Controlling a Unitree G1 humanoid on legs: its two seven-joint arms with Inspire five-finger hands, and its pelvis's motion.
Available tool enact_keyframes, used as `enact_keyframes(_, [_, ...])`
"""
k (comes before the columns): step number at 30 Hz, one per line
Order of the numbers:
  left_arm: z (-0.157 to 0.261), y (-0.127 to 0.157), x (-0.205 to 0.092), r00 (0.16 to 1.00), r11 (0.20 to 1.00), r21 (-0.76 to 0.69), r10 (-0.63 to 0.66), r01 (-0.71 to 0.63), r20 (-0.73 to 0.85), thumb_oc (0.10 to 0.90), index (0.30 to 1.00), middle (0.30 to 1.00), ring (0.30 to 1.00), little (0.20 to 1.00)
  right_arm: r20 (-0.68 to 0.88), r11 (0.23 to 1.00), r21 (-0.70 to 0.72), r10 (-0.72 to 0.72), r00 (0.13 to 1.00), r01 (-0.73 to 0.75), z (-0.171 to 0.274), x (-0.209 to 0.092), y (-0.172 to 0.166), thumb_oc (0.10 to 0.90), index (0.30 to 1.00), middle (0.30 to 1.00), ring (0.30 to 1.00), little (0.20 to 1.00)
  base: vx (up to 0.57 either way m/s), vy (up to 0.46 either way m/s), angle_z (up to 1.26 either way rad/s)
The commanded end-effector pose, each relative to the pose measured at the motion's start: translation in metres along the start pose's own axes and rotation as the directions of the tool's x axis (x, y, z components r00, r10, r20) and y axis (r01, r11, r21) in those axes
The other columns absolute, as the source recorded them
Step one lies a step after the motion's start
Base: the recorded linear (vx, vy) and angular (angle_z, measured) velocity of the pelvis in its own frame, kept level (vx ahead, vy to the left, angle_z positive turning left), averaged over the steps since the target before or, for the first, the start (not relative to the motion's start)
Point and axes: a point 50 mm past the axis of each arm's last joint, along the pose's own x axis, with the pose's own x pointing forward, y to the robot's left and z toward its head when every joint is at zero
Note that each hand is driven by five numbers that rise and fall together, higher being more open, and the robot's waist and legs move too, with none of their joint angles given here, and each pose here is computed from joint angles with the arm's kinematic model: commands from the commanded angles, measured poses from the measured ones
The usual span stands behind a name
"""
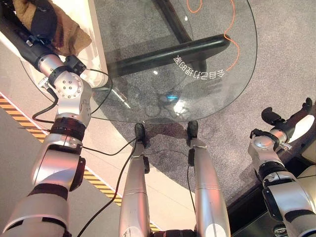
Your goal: Wipe the table with a cloth and put it in the basket.
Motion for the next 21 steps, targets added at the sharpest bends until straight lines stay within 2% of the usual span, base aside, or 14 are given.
enact_keyframes(1, [0.081,0.009,0.048,0.941,0.994,-0.056,0.11,-0.097,0.319,0.1,0.3,0.3,0.3,0.2,0.017,0.999,-0.031,-0.03,0.999,0.031,-0.005,0.012,-0.018,0.8,0.9,0.9,0.9,0.9,0.02,0.038,-0.02])
enact_keyframes(12, [0.074,0.01,0.057,0.945,0.97,0.16,0.127,-0.182,0.303,0.1,0.3,0.3,0.3,0.2,0.021,0.992,-0.112,0.068,0.997,-0.065,-0.011,0.002,-0.005,0.8,0.9,0.9,0.9,0.9,0.0,0.003,0.0])
enact_keyframes(17, [0.066,0.017,0.064,0.951,0.921,0.316,0.141,-0.228,0.275,0.1,0.3,0.3,0.3,0.2,0.016,0.988,-0.129,0.09,0.996,-0.087,-0.013,-0.002,-0.002,0.8,0.9,0.9,0.9,0.9,0.0,0.0,0.0])
enact_keyframes(21, [0.059,0.023,0.065,0.955,0.892,0.378,0.158,-0.247,0.25,0.1,0.3,0.3,0.3,0.2,0.016,0.988,-0.129,0.087,0.996,-0.084,-0.014,-0.003,-0.001,0.8,0.9,0.9,0.9,0.9,0.0,0.0,0.0])
